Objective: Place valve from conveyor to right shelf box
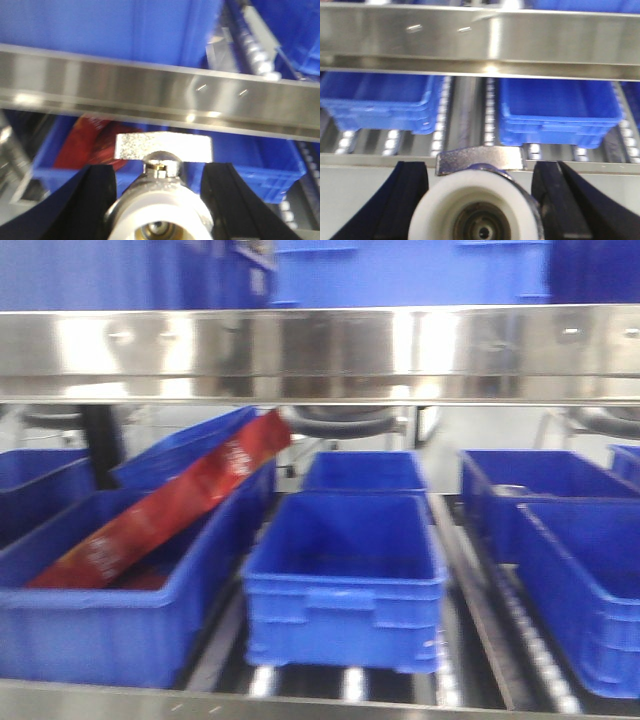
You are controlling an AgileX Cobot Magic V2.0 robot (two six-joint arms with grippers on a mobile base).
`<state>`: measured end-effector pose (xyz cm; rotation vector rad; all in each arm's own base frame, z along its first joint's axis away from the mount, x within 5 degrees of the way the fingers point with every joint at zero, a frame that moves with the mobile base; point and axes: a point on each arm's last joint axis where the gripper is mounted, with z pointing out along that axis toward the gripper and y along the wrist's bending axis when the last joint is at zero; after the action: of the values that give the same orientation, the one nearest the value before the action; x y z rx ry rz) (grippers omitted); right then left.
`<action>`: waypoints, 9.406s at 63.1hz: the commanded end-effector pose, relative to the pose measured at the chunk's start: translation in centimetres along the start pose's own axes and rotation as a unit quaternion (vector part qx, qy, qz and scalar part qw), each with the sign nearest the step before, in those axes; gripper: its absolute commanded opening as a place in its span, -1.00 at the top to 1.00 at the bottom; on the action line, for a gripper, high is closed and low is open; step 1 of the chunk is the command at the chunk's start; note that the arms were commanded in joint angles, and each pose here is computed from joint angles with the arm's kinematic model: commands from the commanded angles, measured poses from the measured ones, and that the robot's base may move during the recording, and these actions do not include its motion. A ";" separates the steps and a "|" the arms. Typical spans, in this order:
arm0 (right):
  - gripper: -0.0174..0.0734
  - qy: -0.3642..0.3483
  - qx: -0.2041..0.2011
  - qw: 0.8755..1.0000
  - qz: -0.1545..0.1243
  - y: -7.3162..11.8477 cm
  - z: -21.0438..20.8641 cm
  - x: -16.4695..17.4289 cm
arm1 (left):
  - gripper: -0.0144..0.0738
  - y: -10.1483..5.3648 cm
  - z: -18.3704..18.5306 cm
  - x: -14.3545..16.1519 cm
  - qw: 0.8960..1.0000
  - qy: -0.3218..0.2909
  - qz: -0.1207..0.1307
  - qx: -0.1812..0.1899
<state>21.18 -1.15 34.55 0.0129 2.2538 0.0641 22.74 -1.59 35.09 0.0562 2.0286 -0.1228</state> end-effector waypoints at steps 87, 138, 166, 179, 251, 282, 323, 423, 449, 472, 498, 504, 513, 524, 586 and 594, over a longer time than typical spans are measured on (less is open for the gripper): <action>0.98 -0.038 0.007 0.999 -0.005 -0.1 -0.5 -0.7 | 0.92 -0.1 -0.5 -0.7 1.000 -0.030 -0.005 0.001; 0.98 -0.039 0.007 0.999 -0.005 -0.1 -0.6 -0.7 | 0.92 -0.1 -0.5 -0.7 1.000 -0.030 -0.005 0.001; 0.98 -0.056 0.010 0.998 -0.005 -0.1 -0.6 -1.0 | 0.92 -0.2 -0.5 -0.7 1.000 -0.029 -0.008 0.003; 0.98 -0.056 -0.015 0.998 0.012 0.5 -1.3 -1.8 | 0.92 -1.3 -1.0 -1.6 0.999 -0.022 0.008 0.025; 0.97 -0.256 -0.187 0.946 -0.074 13.3 0.4 -17.7 | 0.92 -17.7 6.9 -15.5 0.966 -0.094 0.085 0.227; 0.95 -0.191 -0.179 0.962 -0.075 14.7 8.4 -16.7 | 0.60 -19.9 12.8 -13.1 0.968 -0.064 0.094 0.224; -0.24 -0.210 -0.176 0.959 -0.071 14.7 8.5 -17.0 | -0.15 -19.9 13.0 -13.2 0.968 -0.077 0.090 0.223; 0.99 -0.291 -0.094 0.948 -0.090 4.1 -6.3 7.2 | 0.92 -7.4 -4.6 5.6 0.969 -0.147 0.061 0.188; 0.99 -0.437 -0.101 0.890 -0.076 2.5 -13.6 10.8 | 0.92 -4.4 -11.5 7.4 0.941 -0.269 0.037 0.201; 0.99 -0.455 -0.102 0.881 -0.074 2.3 -14.3 11.2 | 0.92 -4.0 -12.6 7.4 0.934 -0.292 0.032 0.203; 0.99 -0.413 -0.013 0.909 -0.057 1.3 -8.7 16.1 | 0.92 -4.0 -12.6 7.4 0.934 -0.292 0.032 0.203; 0.99 -0.409 0.006 0.912 -0.030 1.0 -6.8 17.7 | 0.92 -4.0 -12.6 7.4 0.934 -0.292 0.032 0.203; 0.99 -0.400 0.016 0.916 -0.035 0.8 -4.7 19.2 | 0.92 -4.0 -12.6 7.4 0.934 -0.291 0.032 0.203; 0.99 -0.396 0.017 0.917 -0.035 0.7 -4.0 19.8 | 0.92 -4.0 -12.6 7.4 0.934 -0.291 0.032 0.203; 0.99 -0.399 0.017 0.916 -0.035 0.7 -4.0 19.8 | 0.92 -3.7 -13.0 7.6 0.934 -0.298 0.030 0.196; 0.99 -0.399 0.017 0.916 -0.035 0.7 -4.0 19.8 | 0.92 -2.7 -13.4 8.4 0.934 -0.320 0.043 0.152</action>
<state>5.61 0.06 21.64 -0.0223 1.4551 -0.0070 7.21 -3.49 33.88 0.2838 1.3735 -0.4113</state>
